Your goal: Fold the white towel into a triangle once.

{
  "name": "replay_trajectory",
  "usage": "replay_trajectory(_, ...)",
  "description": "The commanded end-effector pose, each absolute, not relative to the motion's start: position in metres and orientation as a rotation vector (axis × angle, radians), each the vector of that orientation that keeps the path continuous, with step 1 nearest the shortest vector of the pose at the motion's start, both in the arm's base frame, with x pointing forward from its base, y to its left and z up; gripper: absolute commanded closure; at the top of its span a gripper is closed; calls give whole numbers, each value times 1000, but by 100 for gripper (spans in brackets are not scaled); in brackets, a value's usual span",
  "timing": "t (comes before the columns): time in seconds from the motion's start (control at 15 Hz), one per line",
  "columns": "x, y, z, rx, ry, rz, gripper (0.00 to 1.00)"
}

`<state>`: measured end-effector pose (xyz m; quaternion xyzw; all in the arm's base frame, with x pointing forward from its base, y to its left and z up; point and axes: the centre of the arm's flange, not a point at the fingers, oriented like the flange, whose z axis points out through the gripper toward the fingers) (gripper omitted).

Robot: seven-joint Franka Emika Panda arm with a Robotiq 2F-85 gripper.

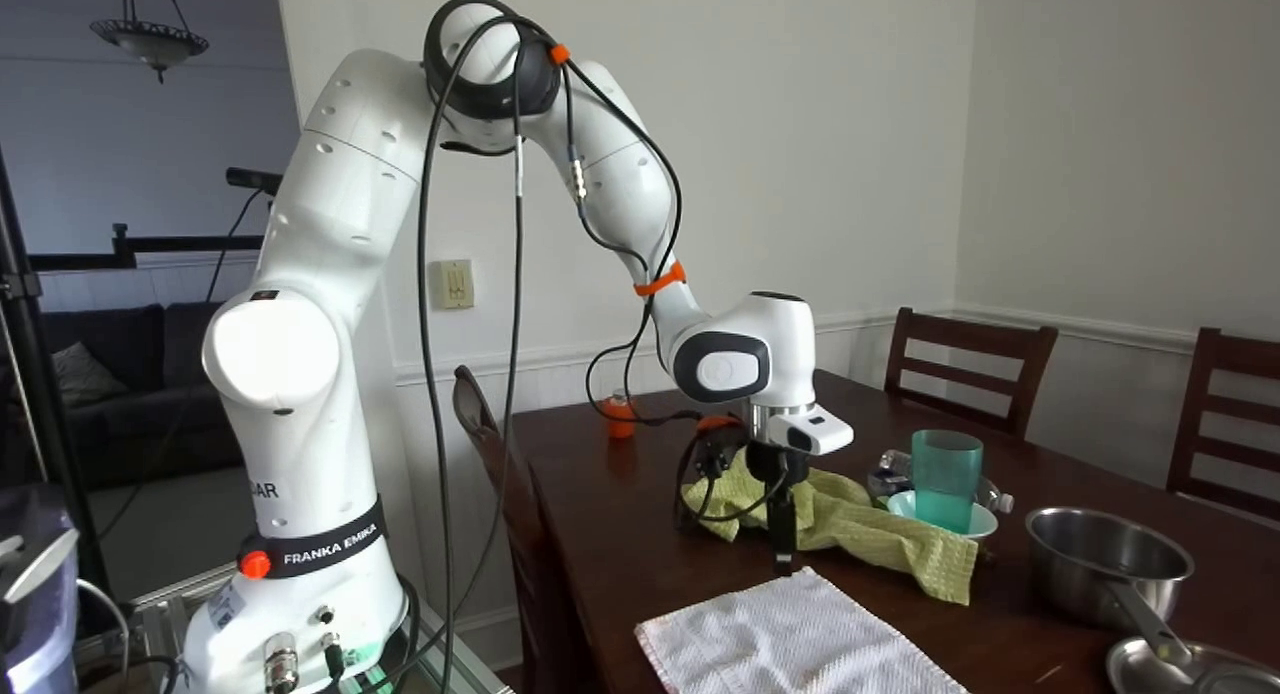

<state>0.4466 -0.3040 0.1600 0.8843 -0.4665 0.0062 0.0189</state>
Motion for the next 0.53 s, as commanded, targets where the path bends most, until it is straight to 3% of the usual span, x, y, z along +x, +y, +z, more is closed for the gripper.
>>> replay_trajectory(0.0, 467, -312, 150, 2799, -1453, 56, 0)
replay_trajectory(0.47, 473, -319, 136, 2758, -1435, 68, 0)
